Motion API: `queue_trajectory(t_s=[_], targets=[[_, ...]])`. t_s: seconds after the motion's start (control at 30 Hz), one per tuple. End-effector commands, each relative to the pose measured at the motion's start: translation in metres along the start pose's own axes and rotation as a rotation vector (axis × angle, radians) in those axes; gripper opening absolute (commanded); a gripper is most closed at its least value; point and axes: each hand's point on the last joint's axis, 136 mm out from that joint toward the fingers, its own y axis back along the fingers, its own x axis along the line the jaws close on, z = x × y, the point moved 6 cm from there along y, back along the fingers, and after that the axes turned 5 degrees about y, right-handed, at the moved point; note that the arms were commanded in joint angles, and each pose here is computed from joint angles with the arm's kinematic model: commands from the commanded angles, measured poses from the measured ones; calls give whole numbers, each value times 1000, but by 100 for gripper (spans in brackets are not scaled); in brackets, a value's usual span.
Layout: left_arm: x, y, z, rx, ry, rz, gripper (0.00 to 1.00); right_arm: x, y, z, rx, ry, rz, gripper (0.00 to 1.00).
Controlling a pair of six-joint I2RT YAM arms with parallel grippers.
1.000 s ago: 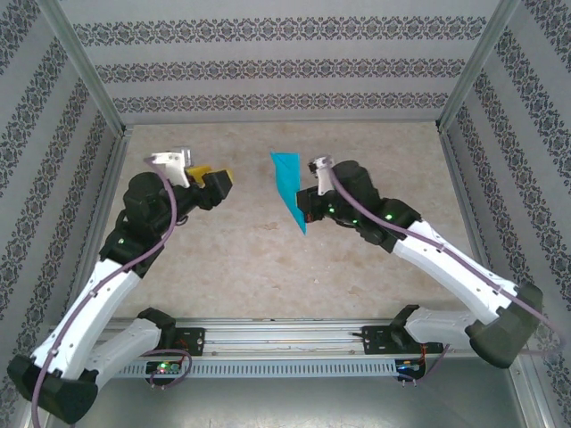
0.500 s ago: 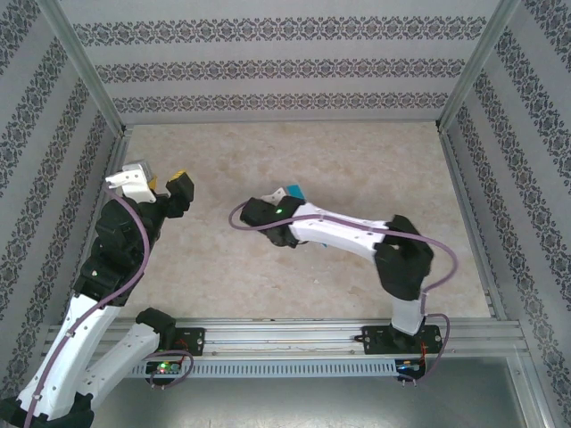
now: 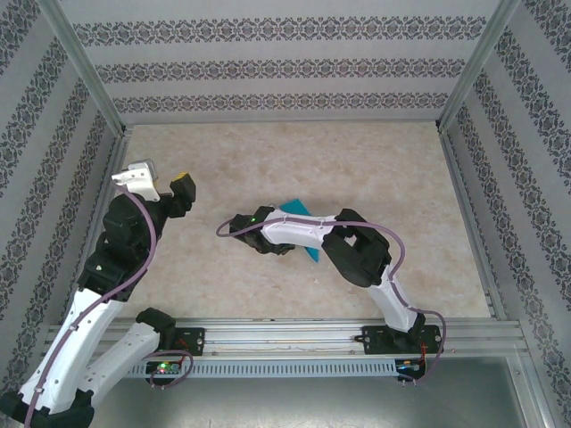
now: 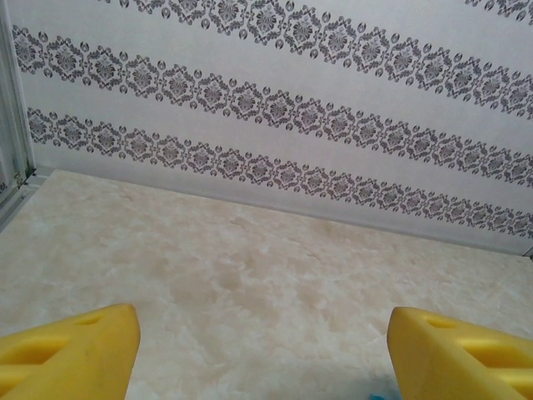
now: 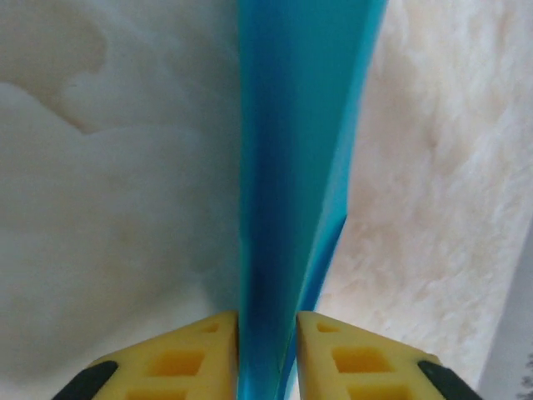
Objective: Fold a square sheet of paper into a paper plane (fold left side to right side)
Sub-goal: Turn over the paper at the center of the table.
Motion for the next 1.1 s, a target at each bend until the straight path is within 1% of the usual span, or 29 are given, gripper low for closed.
queue_trajectory(t_s=[0.0, 0.07, 0.2, 0.37, 0.43, 0.53, 0.6, 0.73, 0.8, 0.93, 1.0, 1.07], targets=[[0, -1, 0, 7, -19, -4, 79, 4, 13, 2, -15, -82, 112, 36], [-1, -3, -1, 14, -16, -11, 80, -1, 20, 0, -32, -127, 160, 46], [-7, -10, -9, 52, -6, -49, 83, -18, 33, -8, -63, -227, 267, 60], [-17, -26, -27, 150, 13, -115, 83, -47, 52, -22, -157, -348, 390, 72], [-23, -34, -35, 188, 32, -148, 82, -62, 59, -28, -202, -394, 412, 78], [-29, -48, -50, 246, 83, -193, 80, -84, 65, -40, -259, -471, 452, 88], [-32, -59, -66, 300, 136, -214, 79, -98, 65, -48, -290, -542, 486, 92], [-41, -80, -101, 441, 251, -271, 72, -118, 55, -65, -351, -689, 564, 98], [-49, -91, -122, 529, 317, -306, 68, -128, 48, -75, -400, -786, 629, 98], [-66, -107, -164, 672, 373, -336, 67, -145, 30, -93, -460, -993, 757, 98], [-76, -114, -183, 743, 393, -337, 67, -151, 21, -104, -490, -1084, 796, 98], [-84, -121, -202, 813, 409, -334, 66, -157, 12, -117, -494, -1157, 802, 98]])
